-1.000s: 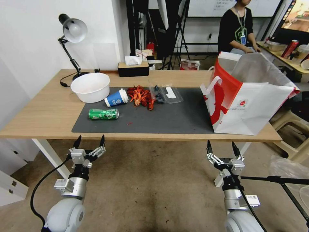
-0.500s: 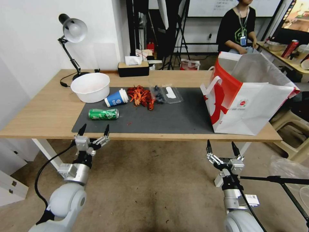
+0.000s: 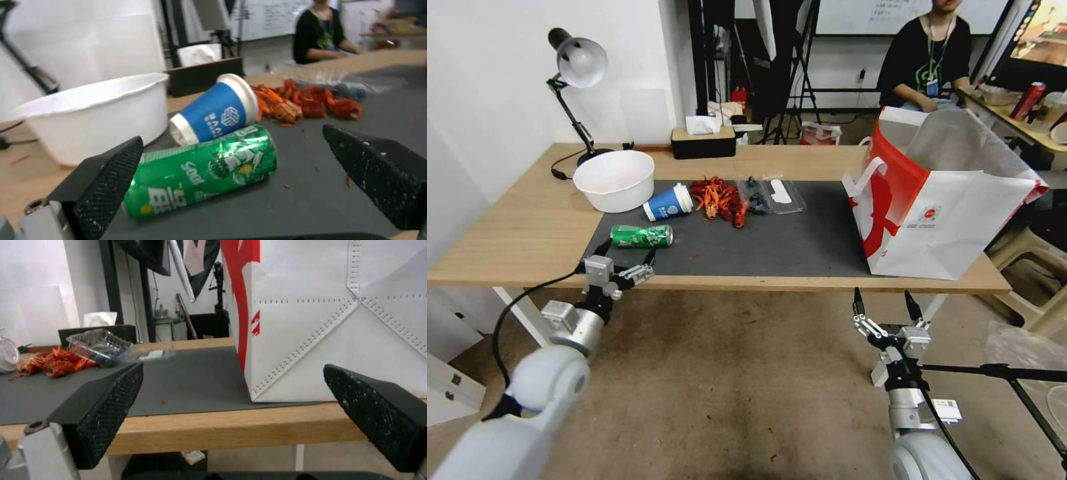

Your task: Pick up the trash from the table and place it into the takeout bag.

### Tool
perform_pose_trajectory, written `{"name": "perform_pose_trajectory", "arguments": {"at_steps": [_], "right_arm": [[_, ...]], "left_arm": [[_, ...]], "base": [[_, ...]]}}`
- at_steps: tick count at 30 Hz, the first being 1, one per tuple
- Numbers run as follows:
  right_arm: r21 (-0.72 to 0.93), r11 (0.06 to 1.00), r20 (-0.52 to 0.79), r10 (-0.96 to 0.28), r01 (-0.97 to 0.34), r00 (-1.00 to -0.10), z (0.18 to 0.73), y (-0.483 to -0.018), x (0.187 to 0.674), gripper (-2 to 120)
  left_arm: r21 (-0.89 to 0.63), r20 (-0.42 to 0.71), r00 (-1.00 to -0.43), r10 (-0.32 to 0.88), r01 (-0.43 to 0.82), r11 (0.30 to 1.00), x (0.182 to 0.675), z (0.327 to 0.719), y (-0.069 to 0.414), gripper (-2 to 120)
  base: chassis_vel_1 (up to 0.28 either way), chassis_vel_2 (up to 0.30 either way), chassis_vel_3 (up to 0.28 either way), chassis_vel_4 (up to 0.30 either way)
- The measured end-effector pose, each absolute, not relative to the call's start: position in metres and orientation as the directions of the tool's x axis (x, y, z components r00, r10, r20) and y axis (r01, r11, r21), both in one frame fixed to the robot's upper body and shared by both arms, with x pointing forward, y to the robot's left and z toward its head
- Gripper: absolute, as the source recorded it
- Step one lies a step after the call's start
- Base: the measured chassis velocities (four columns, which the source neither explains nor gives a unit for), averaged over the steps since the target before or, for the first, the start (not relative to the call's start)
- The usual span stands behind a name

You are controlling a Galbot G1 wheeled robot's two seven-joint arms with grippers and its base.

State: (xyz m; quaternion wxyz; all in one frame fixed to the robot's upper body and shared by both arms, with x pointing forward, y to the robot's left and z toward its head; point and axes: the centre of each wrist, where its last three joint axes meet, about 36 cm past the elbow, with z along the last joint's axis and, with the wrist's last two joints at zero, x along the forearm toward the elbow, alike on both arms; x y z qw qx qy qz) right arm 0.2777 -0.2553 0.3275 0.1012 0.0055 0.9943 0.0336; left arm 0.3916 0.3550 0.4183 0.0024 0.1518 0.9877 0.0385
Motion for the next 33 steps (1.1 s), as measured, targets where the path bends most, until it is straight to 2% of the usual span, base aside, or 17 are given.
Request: {"name": "perform_pose_trajectory", "arguments": {"at_steps": [10,18,23,26,33], "right_arm": [[0.068,0.998,-0.203,0.016,0.002,-0.979,0.328,-0.254,0.277,100],[0.068,0.998,-0.197,0.013,-0.001,-0.98,0.326,-0.253,0.278,100],[0.072,0.997,-0.2,0.006,-0.009,-0.98,0.324,-0.249,0.281,100],[0.074,0.997,-0.201,-0.005,-0.02,-0.979,0.323,-0.244,0.284,100],[0.075,0.997,-0.198,-0.012,-0.028,-0.98,0.321,-0.241,0.287,100]], "left_arm": [[0.208,0.087,-0.895,0.438,0.446,0.871,0.438,0.445,0.391,100],[0.306,0.237,-0.802,0.548,0.597,0.742,0.472,0.49,0.438,100],[0.321,0.287,-0.782,0.553,0.623,0.714,0.481,0.499,0.452,100],[0.322,0.339,-0.751,0.566,0.658,0.68,0.488,0.503,0.464,100],[0.33,0.372,-0.73,0.573,0.681,0.653,0.498,0.504,0.471,100]], "base": [[0.0,0.0,0.0,0.0],[0.0,0.0,0.0,0.0],[0.0,0.0,0.0,0.0],[0.0,0.0,0.0,0.0],[0.0,0.0,0.0,0.0]]}}
